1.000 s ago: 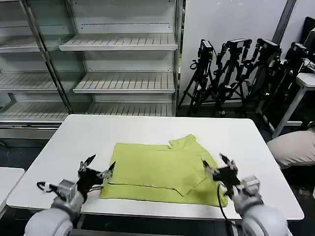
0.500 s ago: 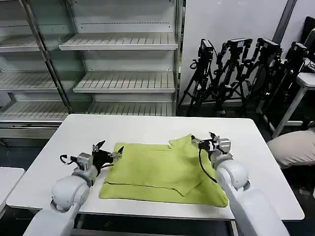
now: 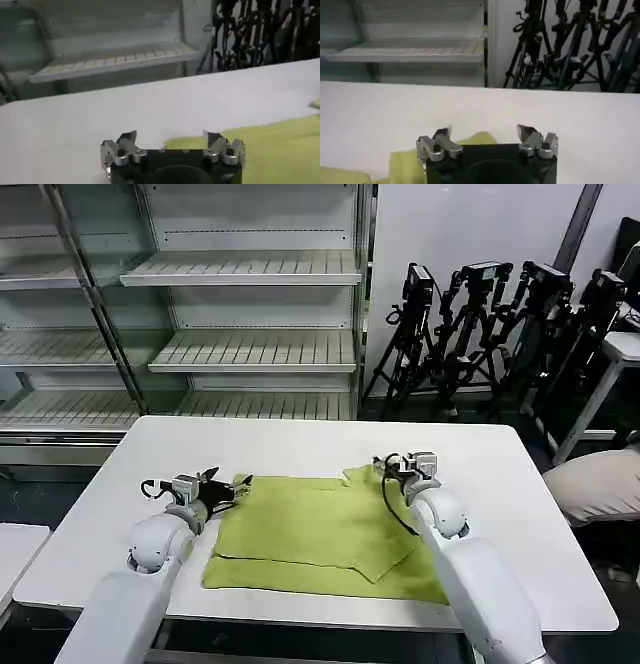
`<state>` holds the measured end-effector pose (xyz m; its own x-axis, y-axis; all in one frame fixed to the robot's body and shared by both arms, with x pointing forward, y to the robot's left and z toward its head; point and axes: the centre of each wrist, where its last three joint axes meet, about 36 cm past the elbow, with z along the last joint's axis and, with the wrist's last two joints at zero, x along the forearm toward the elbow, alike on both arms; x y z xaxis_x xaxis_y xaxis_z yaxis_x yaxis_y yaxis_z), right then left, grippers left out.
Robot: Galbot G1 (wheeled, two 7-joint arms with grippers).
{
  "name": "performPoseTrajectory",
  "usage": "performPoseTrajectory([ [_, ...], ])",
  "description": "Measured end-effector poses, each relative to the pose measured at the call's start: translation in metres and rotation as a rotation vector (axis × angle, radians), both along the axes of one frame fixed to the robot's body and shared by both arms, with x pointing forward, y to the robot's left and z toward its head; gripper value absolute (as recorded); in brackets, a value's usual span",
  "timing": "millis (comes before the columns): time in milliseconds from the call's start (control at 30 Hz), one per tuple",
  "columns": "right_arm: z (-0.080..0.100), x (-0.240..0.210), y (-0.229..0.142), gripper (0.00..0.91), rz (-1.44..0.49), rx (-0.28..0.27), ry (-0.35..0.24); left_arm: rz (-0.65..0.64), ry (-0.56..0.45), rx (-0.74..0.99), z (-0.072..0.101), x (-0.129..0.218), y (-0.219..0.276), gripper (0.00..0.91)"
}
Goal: Fold and organize the clothes.
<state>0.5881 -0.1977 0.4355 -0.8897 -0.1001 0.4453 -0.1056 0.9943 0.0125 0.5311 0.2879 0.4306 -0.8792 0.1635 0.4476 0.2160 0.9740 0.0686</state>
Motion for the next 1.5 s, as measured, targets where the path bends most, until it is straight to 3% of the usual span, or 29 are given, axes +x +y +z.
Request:
performPoseTrajectory([
  [167, -0.005, 0.002, 0.002, 0.907, 0.004, -0.001, 0.017, 0.002, 0.014, 0.004, -0.005, 0.005, -0.001, 0.907],
  [200, -0.005, 0.003, 0.002, 0.746, 0.004, -0.001, 0.019, 0.003, 0.016, 0.007, -0.006, 0.006, 0.0, 0.514],
  [233, -0.006, 0.003, 0.002, 0.081, 0.005, 0.0, 0.02, 0.005, 0.018, 0.01, -0.006, 0.006, 0.001, 0.252],
  [267, -0.006, 0.004, 0.002, 0.0, 0.006, 0.002, 0.022, 0.007, 0.019, 0.013, -0.007, 0.007, 0.001, 0.01],
  [933, -0.011, 0.002, 0.001, 0.0, 0.047, 0.021, 0.031, -0.021, 0.042, 0.012, -0.016, 0.002, 0.0, 0.02],
  [1167, -0.012, -0.004, -0.003, 0.0, 0.053, 0.012, 0.002, -0.016, 0.032, 0.008, -0.014, -0.001, -0.006, 0.02],
  [1500, 0.004, -0.043, -0.017, 0.0, 0.062, 0.031, -0.058, 0.004, -0.011, -0.014, 0.002, -0.026, -0.004, 0.02],
])
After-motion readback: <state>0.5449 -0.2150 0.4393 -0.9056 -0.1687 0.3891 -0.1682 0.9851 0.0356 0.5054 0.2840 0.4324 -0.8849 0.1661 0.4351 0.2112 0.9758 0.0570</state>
